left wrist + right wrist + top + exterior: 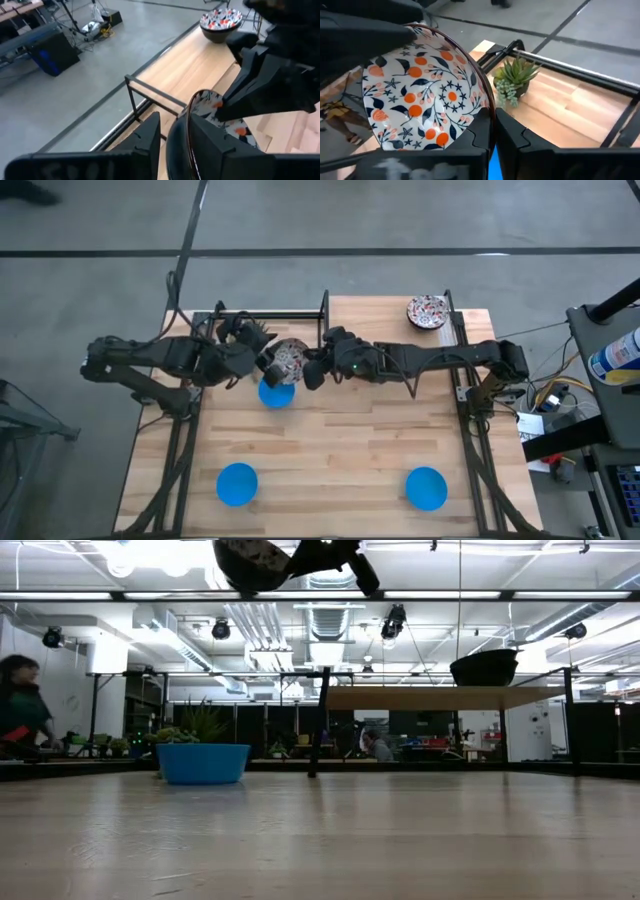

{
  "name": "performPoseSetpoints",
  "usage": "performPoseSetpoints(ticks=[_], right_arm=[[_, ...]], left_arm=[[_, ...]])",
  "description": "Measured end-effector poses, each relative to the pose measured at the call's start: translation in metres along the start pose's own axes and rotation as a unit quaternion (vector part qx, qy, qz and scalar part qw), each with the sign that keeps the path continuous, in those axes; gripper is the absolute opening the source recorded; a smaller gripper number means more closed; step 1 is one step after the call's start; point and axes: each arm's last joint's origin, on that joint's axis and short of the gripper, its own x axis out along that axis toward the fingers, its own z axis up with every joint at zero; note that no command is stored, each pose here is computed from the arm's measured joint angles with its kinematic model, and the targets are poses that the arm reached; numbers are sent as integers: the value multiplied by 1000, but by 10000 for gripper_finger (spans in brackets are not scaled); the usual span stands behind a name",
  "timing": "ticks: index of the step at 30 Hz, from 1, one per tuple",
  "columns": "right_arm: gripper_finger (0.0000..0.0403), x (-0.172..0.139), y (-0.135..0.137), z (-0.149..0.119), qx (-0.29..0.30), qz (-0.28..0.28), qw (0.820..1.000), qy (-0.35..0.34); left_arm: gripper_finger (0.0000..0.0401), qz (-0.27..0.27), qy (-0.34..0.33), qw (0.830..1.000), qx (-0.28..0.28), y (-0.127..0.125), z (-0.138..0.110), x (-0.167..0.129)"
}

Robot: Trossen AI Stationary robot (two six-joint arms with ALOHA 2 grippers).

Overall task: Pick & Place Mini bowls
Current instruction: Stack the white patterned bowl on top of the other white patterned bowl on the shelf

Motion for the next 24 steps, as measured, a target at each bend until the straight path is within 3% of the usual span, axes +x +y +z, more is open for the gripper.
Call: performPoseSetpoints(ticks=[10, 18, 24], right_arm=[[8, -2, -20, 13, 11, -45, 997, 66], [8, -18, -48, 45, 5, -116, 980, 163], [8, -36, -75, 78, -1, -134, 967, 216]], left_arm=[[96, -5, -43, 999, -28, 15, 10, -16], [96, -8, -48, 998, -35, 20, 11, -21], [96, -13, -43, 998, -34, 18, 10, -19]])
